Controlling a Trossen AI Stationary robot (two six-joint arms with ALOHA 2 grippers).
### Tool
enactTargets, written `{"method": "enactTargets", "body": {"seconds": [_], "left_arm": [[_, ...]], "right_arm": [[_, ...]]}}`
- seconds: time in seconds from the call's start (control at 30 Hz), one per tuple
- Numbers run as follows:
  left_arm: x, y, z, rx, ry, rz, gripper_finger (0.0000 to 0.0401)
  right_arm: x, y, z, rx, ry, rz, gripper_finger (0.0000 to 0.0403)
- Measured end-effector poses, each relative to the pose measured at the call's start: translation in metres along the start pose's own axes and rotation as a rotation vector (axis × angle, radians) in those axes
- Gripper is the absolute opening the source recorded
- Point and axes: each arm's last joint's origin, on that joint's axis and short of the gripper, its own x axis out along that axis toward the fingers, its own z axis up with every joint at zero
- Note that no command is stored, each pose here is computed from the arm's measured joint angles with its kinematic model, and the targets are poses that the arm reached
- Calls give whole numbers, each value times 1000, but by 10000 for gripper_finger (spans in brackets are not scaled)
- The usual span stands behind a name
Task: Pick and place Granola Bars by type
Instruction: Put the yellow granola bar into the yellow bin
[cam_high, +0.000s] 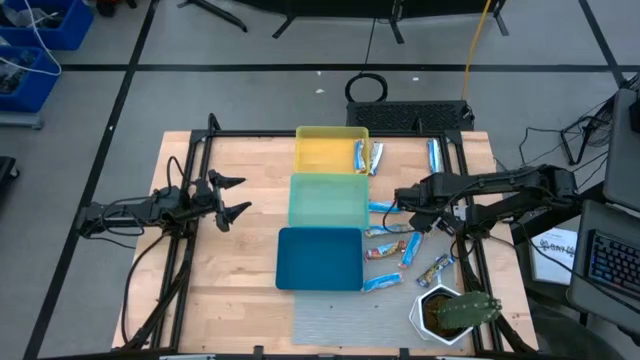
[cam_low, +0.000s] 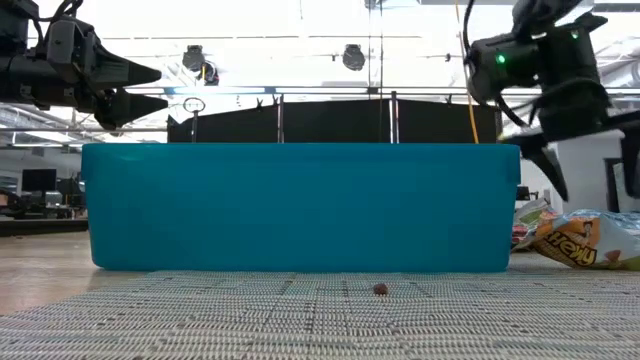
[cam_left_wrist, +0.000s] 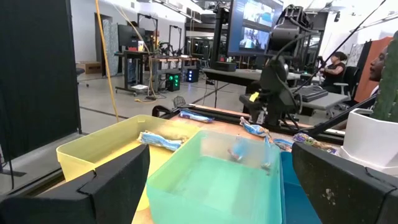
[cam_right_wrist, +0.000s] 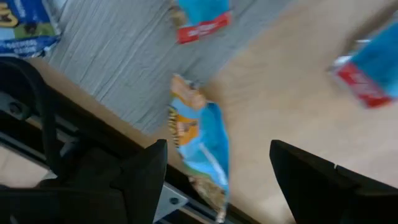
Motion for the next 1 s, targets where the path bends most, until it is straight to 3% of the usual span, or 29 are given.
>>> {"method": "enactTargets", "body": {"seconds": [1.0], "left_arm": [[0,0,0,0,0,0,392]], "right_arm": [[39,13,16,53,11,61,276]]}}
